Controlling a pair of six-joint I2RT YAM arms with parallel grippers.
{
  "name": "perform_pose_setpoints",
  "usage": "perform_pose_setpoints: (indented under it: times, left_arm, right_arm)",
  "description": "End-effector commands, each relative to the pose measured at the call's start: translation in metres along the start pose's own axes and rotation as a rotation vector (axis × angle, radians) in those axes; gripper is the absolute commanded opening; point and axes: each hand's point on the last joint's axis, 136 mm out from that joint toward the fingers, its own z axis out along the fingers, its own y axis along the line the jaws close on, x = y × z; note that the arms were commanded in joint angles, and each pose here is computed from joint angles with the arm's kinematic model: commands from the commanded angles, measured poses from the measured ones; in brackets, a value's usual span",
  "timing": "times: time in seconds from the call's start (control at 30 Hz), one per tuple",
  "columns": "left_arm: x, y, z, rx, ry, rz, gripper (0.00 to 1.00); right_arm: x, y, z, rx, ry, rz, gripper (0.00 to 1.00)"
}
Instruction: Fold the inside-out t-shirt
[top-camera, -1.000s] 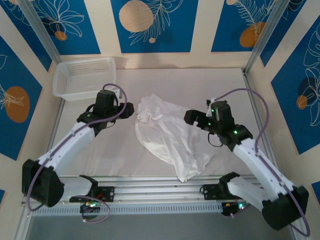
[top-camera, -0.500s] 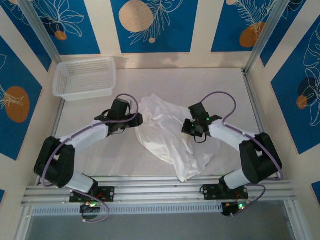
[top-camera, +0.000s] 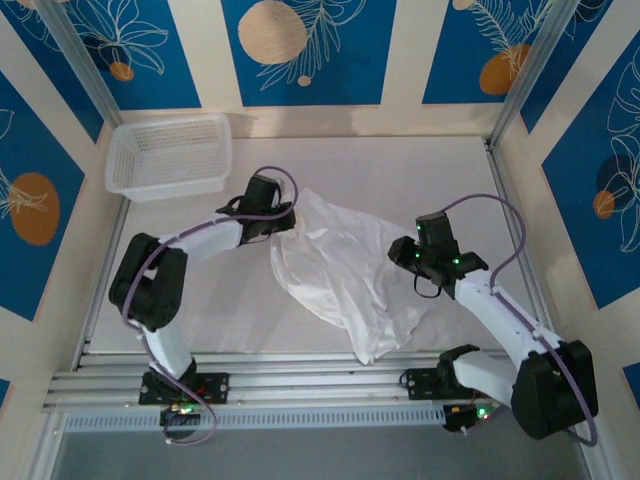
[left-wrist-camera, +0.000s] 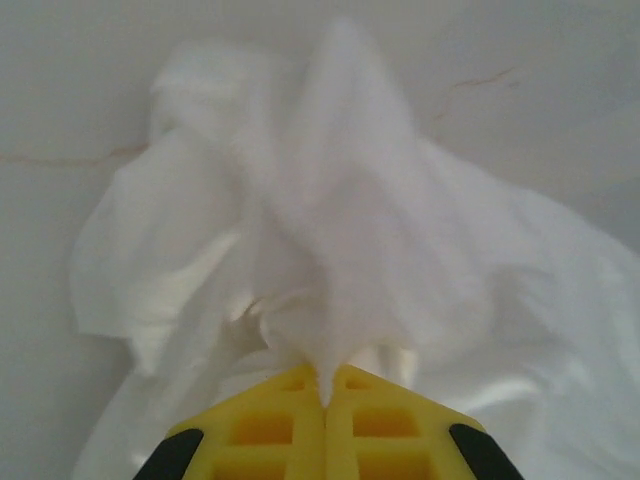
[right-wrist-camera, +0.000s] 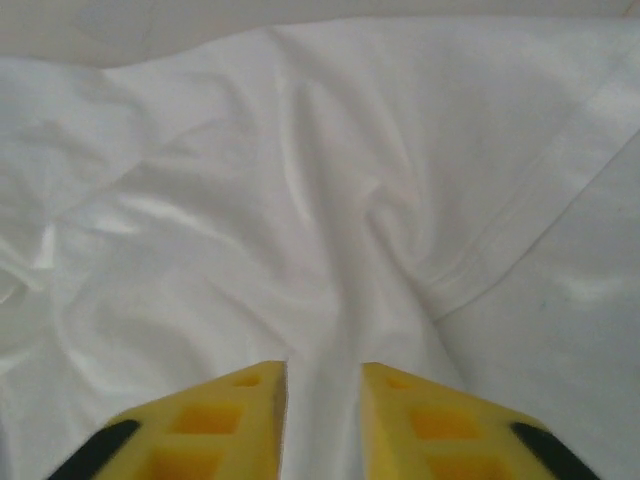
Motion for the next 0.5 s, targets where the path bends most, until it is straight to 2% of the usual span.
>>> perform_pose_setpoints:
  times: [0.0,0.07,0.13,0.2,0.23,0.3,0.33,0.37,0.47]
  left_arm:
    - [-0.014,-0.098,-0.057,0.071,-0.092,0.361,0.0]
    - [0.021,-0.133,-0.053,0.072,-0.058,0.544,0.0]
    - [0.069,-0.162,-0.041,0.105,-0.047,0.707,0.01]
    - [0.11,-0.185,-0.039,0.131,-0.136,0.892,0.25]
    - [0.116,-0.194,-0.046,0.148,-0.199,0.921,0.36]
    - [0.109,-0.201,-0.064,0.216,-0.275,0.854,0.6]
    - [0.102,-0.2,-0.072,0.235,-0.298,0.817,0.66]
    - [0.093,-0.199,-0.082,0.251,-0.316,0.786,0.72]
    - [0.07,-0.185,-0.103,0.236,-0.321,0.703,0.74]
  right_arm:
    - [-0.025,0.032,-0.04,-0.095,-0.084,-0.053,0.48]
    - [-0.043,0.034,-0.058,-0.097,-0.161,-0.022,0.56]
    - [-0.057,0.029,-0.071,-0.093,-0.219,0.014,0.59]
    - [-0.067,0.017,-0.079,-0.072,-0.265,0.066,0.63]
    - [-0.069,0.012,-0.081,-0.067,-0.273,0.084,0.63]
    - [-0.07,0.002,-0.085,-0.057,-0.274,0.124,0.63]
    - [-0.069,0.0,-0.085,-0.06,-0.27,0.132,0.63]
    - [-0.069,0.002,-0.085,-0.073,-0.261,0.126,0.63]
    - [-0.063,0.017,-0.081,-0.134,-0.196,0.063,0.63]
